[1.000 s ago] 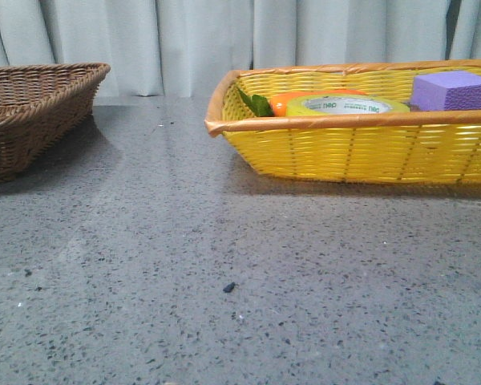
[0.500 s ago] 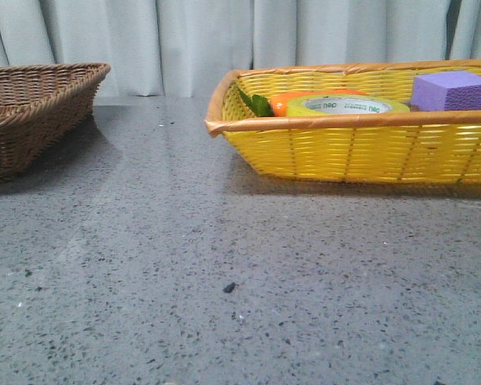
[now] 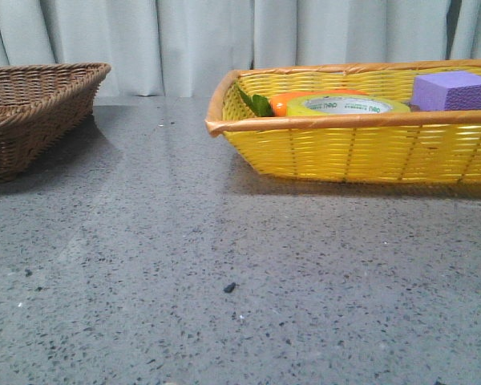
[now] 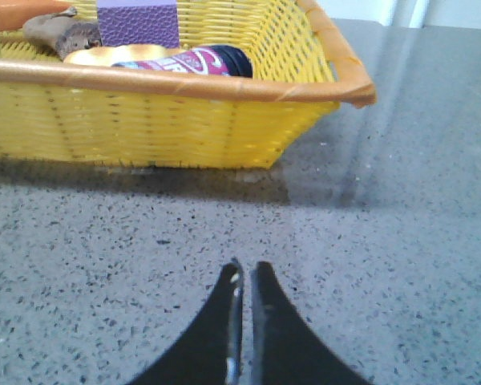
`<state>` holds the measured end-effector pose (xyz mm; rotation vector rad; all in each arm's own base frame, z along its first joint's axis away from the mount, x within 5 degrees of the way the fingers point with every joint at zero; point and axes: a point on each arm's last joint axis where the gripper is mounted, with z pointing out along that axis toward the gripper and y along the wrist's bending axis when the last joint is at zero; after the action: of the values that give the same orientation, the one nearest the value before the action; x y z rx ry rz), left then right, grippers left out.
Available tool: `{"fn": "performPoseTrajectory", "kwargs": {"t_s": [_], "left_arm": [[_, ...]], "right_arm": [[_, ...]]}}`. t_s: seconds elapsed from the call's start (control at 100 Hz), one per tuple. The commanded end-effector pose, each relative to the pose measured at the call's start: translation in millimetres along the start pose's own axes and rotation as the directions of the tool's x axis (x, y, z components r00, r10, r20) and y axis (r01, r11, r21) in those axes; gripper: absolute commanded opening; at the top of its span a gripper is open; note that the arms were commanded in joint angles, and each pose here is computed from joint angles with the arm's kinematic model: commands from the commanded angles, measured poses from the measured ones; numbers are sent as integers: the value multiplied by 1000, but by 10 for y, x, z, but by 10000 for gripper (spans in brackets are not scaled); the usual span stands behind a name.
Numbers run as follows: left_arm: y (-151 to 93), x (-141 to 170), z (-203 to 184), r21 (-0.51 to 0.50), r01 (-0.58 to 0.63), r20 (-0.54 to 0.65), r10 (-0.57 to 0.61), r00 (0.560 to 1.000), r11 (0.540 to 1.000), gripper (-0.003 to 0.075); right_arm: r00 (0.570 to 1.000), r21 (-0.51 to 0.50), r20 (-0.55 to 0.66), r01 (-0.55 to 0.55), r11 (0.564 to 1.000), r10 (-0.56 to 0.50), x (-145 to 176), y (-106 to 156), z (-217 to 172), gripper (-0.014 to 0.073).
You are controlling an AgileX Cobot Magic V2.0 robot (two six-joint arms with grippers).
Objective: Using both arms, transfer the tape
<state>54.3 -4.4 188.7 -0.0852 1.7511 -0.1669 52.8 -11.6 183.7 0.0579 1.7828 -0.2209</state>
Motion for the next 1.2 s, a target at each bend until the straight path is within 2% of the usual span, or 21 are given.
{"fn": "performPoseTrajectory", "kwargs": {"t_s": [0.0, 0.22, 0.41, 0.53, 0.83, 1.06, 1.19], "left_arm": [[-3, -54, -15, 11, 19, 104, -20, 994, 1000, -21], [-4, -65, -16, 12, 19, 116, -20, 993, 1000, -21], [-6, -99, -21, 15, 18, 153, -20, 988, 1000, -21], [-9, -141, -29, 18, 14, 199, -17, 980, 1000, -21], [-10, -160, -33, 19, 11, 219, -15, 976, 1000, -21], [-31, -291, -78, 25, 7, 258, -13, 966, 1000, -21], [-58, -451, -107, 26, 2, 270, -9, 963, 1000, -21]], "right_arm": [[995, 4, 95, 24, 1000, -24, -24, 7, 4, -66], [980, 0, 200, 25, 1000, -24, -119, 12, -10, -66], [941, -4, 338, 26, 1000, -23, -245, 20, -45, -66], [923, -6, 383, 27, 1000, -22, -286, 22, -61, -66], [924, -7, 383, 24, 1000, -19, -286, 22, -61, -66], [923, -34, 375, -75, 997, 83, -366, 0, -95, -66], [945, -38, 307, -102, 994, 109, -522, -27, -149, -66]]}}
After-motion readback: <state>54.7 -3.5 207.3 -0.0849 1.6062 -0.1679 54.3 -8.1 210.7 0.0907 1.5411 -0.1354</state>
